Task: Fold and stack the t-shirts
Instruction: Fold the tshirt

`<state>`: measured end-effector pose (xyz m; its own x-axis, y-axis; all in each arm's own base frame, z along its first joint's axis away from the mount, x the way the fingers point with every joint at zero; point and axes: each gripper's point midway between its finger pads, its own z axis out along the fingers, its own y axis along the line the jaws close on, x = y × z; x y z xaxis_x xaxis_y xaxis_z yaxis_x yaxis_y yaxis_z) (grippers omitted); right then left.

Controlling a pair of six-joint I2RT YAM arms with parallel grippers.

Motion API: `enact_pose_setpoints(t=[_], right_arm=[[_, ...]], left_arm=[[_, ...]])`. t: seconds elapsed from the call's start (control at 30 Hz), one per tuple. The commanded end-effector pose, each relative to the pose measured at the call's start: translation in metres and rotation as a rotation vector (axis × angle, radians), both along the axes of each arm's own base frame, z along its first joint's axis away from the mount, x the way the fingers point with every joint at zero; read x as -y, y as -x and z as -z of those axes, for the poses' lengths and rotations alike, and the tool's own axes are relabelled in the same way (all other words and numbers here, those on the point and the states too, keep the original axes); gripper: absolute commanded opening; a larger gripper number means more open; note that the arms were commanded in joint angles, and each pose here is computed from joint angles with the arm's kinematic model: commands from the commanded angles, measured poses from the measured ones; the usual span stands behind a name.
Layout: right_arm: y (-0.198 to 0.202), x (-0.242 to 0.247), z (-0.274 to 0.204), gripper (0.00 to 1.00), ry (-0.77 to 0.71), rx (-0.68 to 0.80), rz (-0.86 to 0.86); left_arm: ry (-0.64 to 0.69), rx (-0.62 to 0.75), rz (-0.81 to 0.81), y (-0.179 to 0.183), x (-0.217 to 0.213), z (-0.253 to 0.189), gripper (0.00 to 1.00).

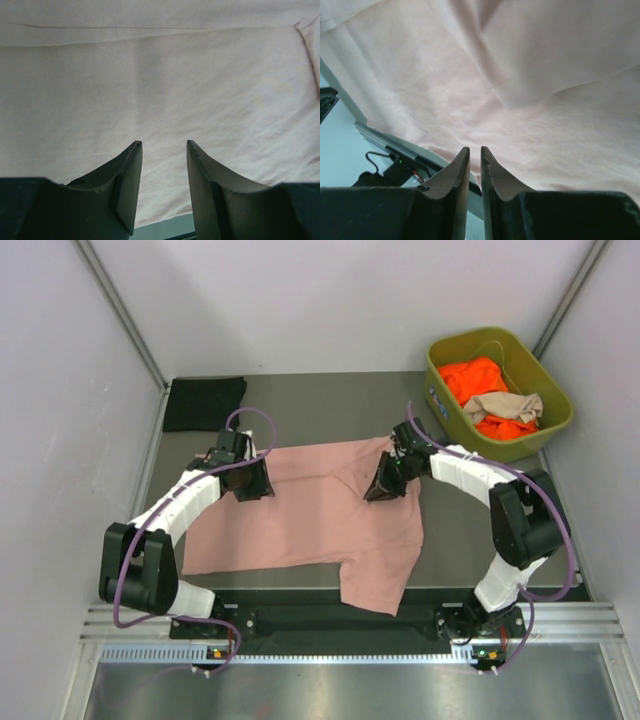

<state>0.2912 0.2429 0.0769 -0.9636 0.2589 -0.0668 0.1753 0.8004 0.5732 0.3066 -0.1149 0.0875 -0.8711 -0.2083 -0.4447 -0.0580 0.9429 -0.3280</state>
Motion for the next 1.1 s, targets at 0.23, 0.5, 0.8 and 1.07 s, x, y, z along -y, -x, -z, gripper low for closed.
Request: enact_pose_setpoints(t=[0.23,0.5,0.8,1.07], right_arm=[[-0.053,0.067,-0.040,0.39,0.296,0.329,-0.123],[-0.091,0.119,-0.005,0.40,0.303,0.301,0.036],[-0.106,0.126,0.012,0.40,0.310,0.311,-0.003],[-0.108,0.120,0.017,0.35,0.275,0.341,-0.015]], left_arm=[[0.026,0.043,0.048,-0.002,0.005,-0.010,0.45],[0.158,0.089,0.240,0.007,0.070,-0.025,0.52],[0.189,0.078,0.312,0.021,0.106,-0.027,0.51],[0.164,0.074,0.300,0.029,0.097,-0.022,0.51]])
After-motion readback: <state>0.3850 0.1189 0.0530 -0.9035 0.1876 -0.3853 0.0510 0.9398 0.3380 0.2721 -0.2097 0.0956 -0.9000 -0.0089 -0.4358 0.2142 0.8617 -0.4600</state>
